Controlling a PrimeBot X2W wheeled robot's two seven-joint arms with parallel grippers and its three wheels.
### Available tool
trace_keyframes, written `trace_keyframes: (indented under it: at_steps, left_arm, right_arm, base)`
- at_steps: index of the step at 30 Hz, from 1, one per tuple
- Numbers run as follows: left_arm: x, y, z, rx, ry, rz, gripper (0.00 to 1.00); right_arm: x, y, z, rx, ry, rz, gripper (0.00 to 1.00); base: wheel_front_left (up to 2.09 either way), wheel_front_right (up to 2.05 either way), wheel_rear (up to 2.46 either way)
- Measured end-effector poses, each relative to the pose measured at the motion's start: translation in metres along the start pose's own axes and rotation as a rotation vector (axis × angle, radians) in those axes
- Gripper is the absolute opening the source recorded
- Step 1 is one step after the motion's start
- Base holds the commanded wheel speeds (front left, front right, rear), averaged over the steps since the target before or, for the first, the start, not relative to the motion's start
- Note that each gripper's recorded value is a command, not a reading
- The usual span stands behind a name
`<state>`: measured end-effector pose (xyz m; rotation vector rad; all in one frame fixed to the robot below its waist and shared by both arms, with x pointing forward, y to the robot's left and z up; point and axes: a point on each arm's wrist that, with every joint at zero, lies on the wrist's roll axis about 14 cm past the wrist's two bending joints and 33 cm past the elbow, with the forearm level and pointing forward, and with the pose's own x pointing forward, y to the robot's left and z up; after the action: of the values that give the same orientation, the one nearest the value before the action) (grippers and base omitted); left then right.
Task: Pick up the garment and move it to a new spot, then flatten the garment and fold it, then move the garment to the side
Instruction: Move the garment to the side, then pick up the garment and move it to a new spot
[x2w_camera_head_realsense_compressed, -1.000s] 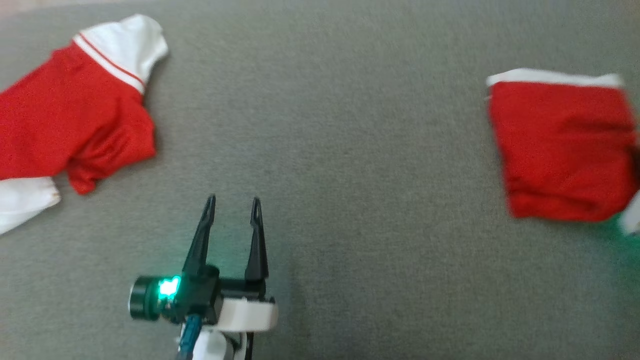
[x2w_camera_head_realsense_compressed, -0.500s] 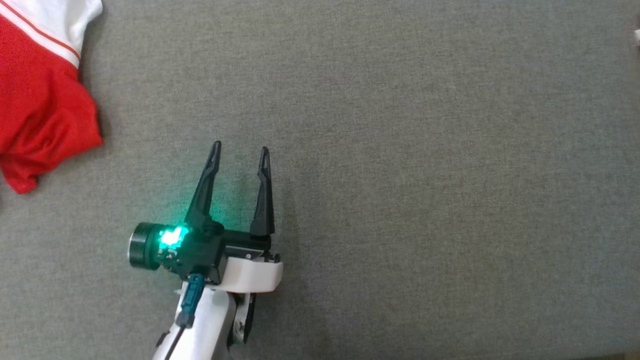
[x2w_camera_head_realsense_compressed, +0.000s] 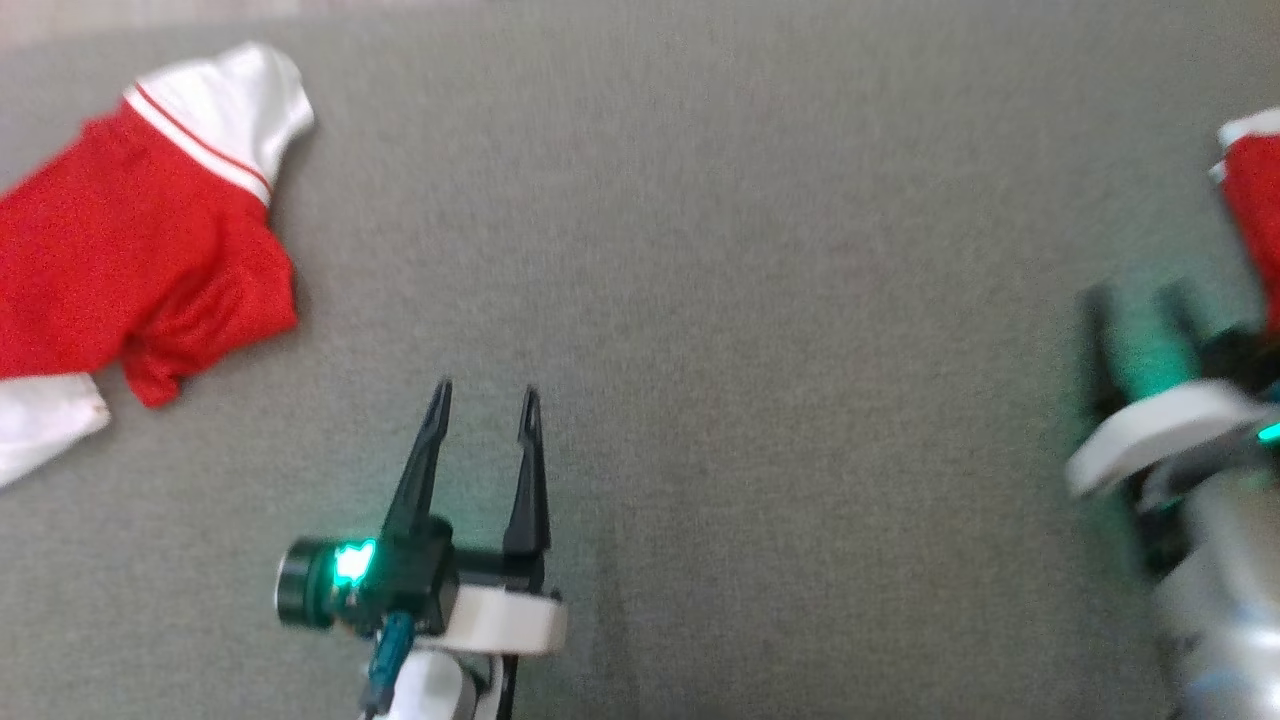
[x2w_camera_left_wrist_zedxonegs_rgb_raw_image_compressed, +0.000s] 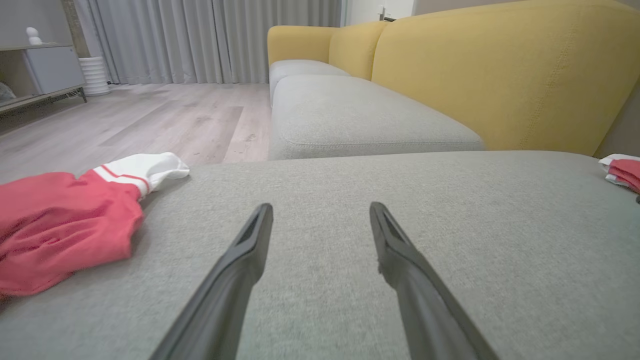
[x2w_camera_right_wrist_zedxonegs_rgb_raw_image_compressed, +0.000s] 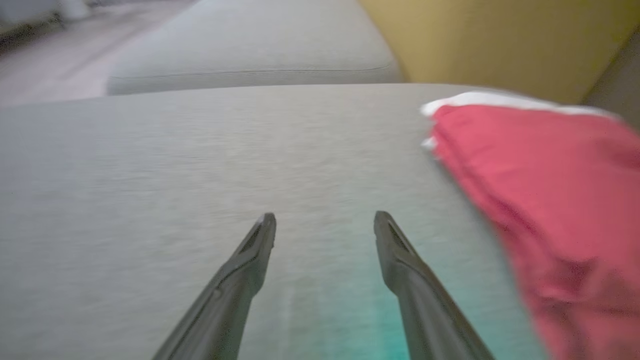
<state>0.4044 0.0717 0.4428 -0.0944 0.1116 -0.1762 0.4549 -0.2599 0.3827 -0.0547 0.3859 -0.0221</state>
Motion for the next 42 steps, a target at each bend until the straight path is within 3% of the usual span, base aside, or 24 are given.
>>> trace_keyframes:
  at_steps: [7, 10, 16, 20, 23, 30, 42]
  left_arm:
    - [-0.039, 0.016, 0.014, 0.016, -0.03, 0.07, 1.0]
    - [-0.056, 0.024, 0.019, 0.021, -0.048, 0.104, 1.0]
    - [-0.079, 0.034, 0.042, 0.044, -0.131, 0.143, 1.0]
    - [-0.099, 0.037, 0.039, 0.063, -0.133, 0.157, 1.0]
    - [-0.109, 0.039, 0.032, 0.06, -0.116, 0.166, 1.0]
    - [-0.115, 0.042, 0.033, 0.058, -0.123, 0.174, 1.0]
    - [-0.115, 0.045, 0.032, 0.066, -0.12, 0.182, 1.0]
  right_arm:
    - [-0.055, 0.102, 0.004, 0.201, -0.085, 0.224, 1.0]
    - [-0.082, 0.129, 0.023, 0.245, -0.167, 0.287, 1.0]
    - [-0.128, 0.126, 0.059, 0.288, -0.347, 0.28, 1.0]
    - [-0.153, 0.105, 0.052, 0.295, -0.383, 0.21, 1.0]
    - [-0.165, 0.104, 0.038, 0.241, -0.362, 0.199, 1.0]
    - [-0.171, 0.109, 0.038, 0.176, -0.375, 0.209, 1.0]
    - [-0.17, 0.111, 0.032, 0.17, -0.353, 0.21, 1.0]
  base:
    - [0.0, 0.0, 0.0]
    - [0.0, 0.0, 0.0]
    - [0.0, 0.0, 0.0]
    - [0.0, 0.0, 0.0]
    - [0.0, 0.0, 0.0]
    - [0.0, 0.0, 0.0]
    - [0.0, 0.0, 0.0]
